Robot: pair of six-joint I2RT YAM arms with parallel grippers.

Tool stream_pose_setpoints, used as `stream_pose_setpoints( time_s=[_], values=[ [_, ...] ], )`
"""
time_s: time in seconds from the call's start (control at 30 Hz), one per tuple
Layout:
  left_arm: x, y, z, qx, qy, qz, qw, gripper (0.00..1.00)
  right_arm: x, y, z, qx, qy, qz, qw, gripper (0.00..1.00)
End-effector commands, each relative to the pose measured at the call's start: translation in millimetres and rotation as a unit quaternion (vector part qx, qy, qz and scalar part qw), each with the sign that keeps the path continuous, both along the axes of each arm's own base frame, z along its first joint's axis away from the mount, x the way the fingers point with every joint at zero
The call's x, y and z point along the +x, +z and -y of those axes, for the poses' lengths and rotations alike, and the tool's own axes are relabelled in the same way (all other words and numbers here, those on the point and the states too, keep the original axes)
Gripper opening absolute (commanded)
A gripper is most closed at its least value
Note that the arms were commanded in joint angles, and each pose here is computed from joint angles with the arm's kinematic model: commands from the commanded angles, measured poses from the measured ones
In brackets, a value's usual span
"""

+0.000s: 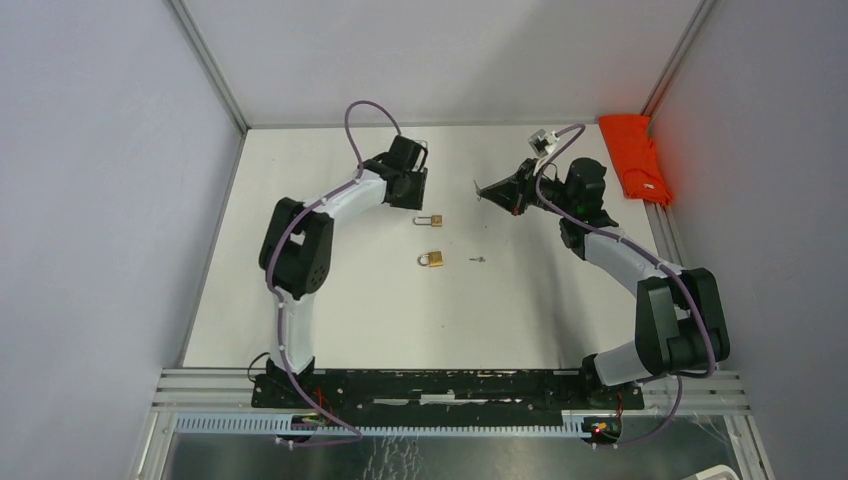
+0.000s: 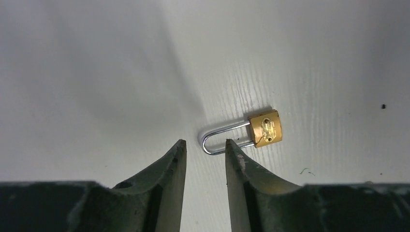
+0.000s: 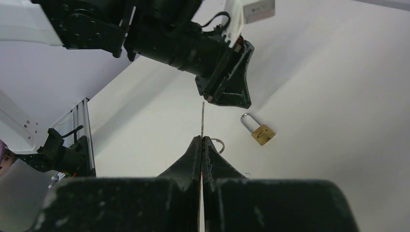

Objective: Unlock with the key

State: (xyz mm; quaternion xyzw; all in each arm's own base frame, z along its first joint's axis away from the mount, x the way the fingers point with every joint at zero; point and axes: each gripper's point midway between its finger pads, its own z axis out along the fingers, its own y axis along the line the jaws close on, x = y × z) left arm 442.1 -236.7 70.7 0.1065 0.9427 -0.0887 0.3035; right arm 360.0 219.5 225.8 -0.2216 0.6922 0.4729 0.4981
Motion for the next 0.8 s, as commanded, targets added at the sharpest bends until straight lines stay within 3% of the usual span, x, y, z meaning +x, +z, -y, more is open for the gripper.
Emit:
stream_pose_setpoints(
  time_s=[0.0,0.2,0.33,0.77],
  values=[
    [3.9,1.8,14.3,0.013,-0.059,0.004,0.998,0.43,-1.8,8.4,0.7,0.003,-0.004,0.021,1.0,0.0],
    [8.1,-3.3,15.1,0.037,-0.097,0.027,0.994,0.45,-0.1,8.6,2.5,-0.002,-0.01,0.021,1.0,0.0],
    [6.6,-11.2,24.0,0.022,-0.109,0.016,0.994,0.44,-0.7,9.8,2.7,-0.002,-0.012,0.024,1.0,0.0],
    [12.9,-38.0,12.0,0.057,-0.088,0.013,0.994,0.38,-0.6,10.0,4.7,-0.005,-0.018,0.027,0.999,0.0]
  ],
)
